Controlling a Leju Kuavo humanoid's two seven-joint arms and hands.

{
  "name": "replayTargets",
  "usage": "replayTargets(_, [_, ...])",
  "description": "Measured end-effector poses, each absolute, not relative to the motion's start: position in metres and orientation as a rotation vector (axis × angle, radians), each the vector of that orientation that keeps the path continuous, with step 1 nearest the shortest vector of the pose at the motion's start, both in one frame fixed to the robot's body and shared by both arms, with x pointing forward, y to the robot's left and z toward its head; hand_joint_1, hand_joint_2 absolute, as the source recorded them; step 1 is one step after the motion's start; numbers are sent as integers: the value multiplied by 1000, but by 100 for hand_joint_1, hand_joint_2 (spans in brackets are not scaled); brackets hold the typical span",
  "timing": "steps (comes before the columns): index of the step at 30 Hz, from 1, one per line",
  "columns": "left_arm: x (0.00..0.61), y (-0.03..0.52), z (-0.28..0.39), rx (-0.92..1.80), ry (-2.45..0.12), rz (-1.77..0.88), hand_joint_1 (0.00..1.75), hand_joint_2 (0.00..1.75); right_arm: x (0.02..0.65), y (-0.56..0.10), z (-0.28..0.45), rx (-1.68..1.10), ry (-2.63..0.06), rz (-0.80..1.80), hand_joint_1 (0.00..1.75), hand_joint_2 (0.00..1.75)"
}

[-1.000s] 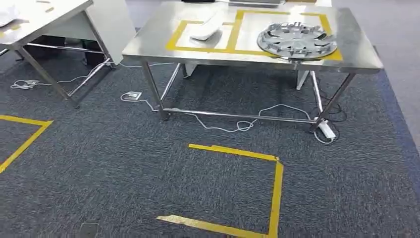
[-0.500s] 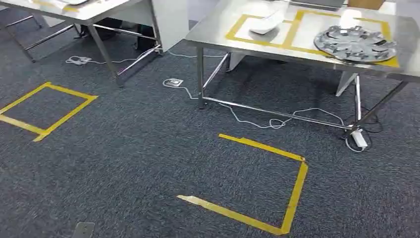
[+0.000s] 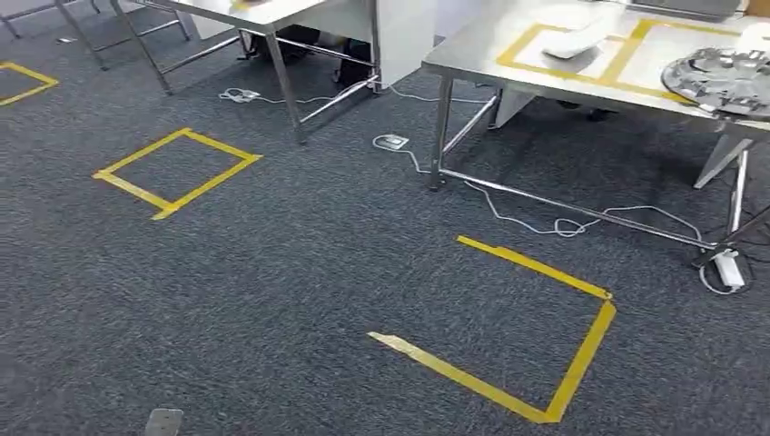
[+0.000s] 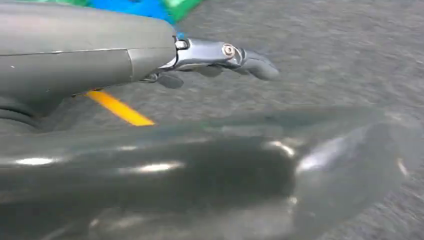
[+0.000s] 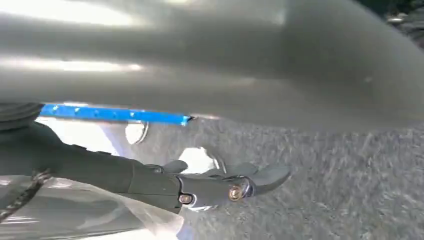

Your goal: Take the parts from the cabinet and place them on the table.

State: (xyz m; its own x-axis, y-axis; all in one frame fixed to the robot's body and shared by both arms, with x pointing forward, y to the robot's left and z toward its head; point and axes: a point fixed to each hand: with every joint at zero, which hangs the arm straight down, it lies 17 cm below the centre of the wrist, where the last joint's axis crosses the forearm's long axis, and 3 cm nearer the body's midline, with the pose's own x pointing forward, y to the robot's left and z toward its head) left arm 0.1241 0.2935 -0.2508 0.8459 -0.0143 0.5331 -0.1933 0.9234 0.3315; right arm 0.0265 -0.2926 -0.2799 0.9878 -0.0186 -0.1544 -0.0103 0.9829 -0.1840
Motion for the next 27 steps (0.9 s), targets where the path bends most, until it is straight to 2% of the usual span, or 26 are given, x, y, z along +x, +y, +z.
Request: replayTargets(27, [124,291,-251,385,-560,88,0,0,27,-294,-280,-188,150,-3,0,0])
